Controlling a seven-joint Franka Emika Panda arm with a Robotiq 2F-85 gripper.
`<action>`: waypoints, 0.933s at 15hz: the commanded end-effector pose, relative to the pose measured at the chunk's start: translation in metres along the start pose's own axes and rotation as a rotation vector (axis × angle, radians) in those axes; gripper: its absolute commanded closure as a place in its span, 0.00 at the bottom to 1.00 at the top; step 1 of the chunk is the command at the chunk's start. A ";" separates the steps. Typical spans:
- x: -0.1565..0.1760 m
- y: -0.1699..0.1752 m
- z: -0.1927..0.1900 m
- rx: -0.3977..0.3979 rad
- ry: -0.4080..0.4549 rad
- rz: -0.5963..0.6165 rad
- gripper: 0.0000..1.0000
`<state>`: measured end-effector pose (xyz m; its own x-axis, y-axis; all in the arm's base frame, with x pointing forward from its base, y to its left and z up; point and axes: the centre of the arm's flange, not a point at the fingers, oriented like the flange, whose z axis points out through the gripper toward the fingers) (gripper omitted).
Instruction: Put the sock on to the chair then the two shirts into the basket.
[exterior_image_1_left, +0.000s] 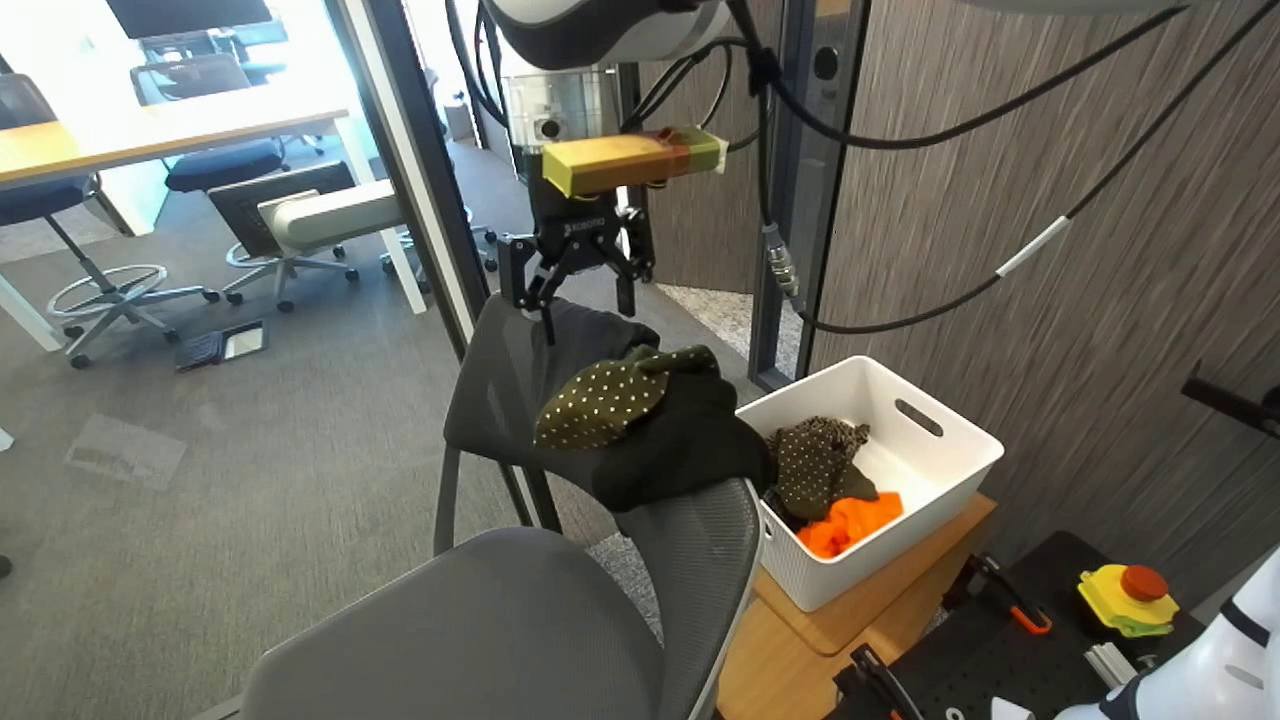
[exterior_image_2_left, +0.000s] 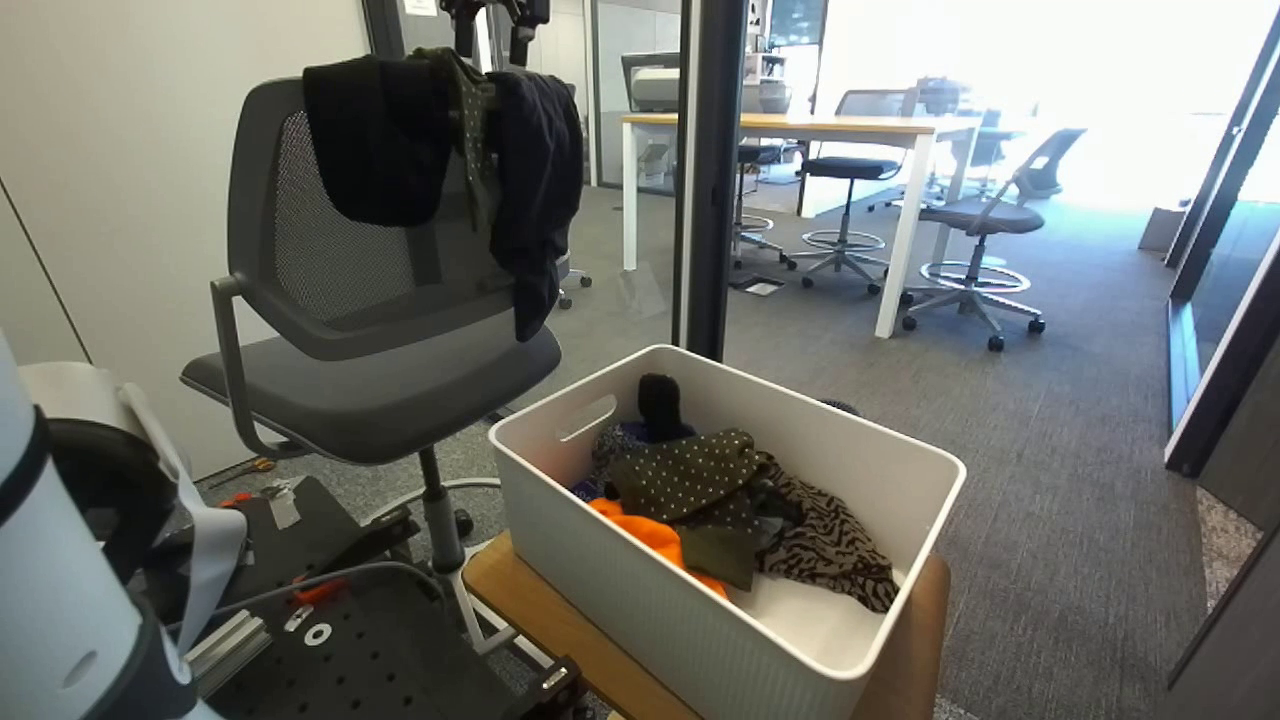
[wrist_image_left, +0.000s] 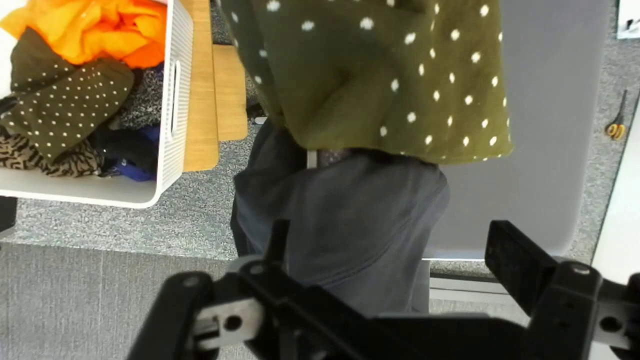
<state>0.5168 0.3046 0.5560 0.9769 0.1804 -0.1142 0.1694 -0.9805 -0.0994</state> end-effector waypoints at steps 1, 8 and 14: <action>0.022 -0.007 -0.016 -0.028 0.026 -0.031 0.00; 0.039 0.010 -0.041 0.110 0.016 0.263 0.00; 0.086 0.041 -0.019 0.154 0.023 0.581 0.00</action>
<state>0.5770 0.2788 0.5647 0.9539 -0.2522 -0.1625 -0.2765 -0.9492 -0.1499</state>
